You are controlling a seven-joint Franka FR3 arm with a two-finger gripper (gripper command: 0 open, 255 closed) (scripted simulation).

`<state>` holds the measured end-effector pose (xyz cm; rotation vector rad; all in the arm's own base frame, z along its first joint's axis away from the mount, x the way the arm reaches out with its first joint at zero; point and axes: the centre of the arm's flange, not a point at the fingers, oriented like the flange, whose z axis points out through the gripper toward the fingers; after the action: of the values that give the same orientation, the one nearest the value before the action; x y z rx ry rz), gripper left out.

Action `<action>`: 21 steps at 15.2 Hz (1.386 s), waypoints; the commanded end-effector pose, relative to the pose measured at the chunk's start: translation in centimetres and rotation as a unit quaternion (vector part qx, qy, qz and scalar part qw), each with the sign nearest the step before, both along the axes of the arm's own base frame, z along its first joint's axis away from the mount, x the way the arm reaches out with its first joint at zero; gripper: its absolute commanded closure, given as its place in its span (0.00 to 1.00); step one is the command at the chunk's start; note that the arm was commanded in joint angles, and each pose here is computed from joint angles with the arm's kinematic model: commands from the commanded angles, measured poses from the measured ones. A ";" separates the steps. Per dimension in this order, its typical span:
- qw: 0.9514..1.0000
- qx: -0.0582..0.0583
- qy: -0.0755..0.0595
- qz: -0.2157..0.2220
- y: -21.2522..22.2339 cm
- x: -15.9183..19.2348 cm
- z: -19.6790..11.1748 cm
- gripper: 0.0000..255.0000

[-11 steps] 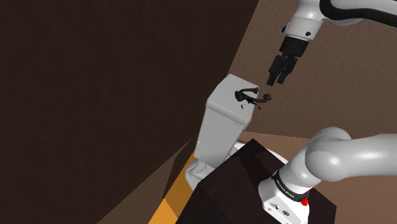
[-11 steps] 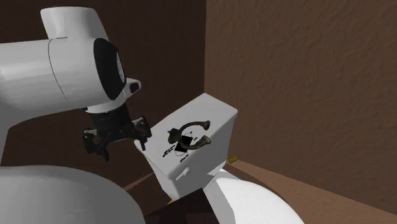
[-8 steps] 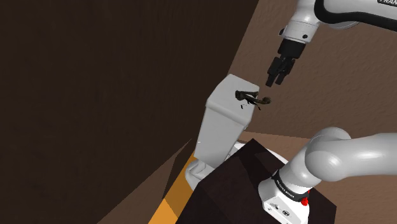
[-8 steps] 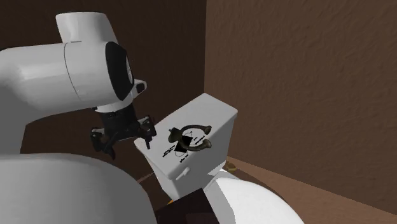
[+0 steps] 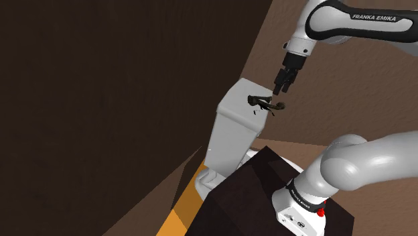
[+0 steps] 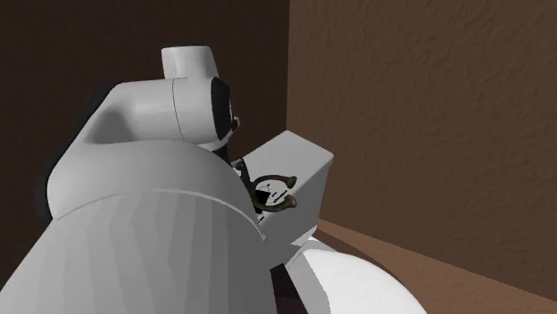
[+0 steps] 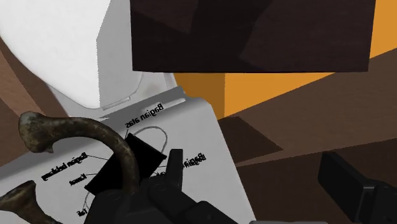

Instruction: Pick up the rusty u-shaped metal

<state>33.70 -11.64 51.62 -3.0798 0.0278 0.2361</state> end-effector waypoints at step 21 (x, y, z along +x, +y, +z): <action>0.999 0.010 0.015 0.032 -10.5 6.1 -12.5 1.00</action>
<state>39.79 -22.11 39.22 -3.0603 -0.0728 0.2839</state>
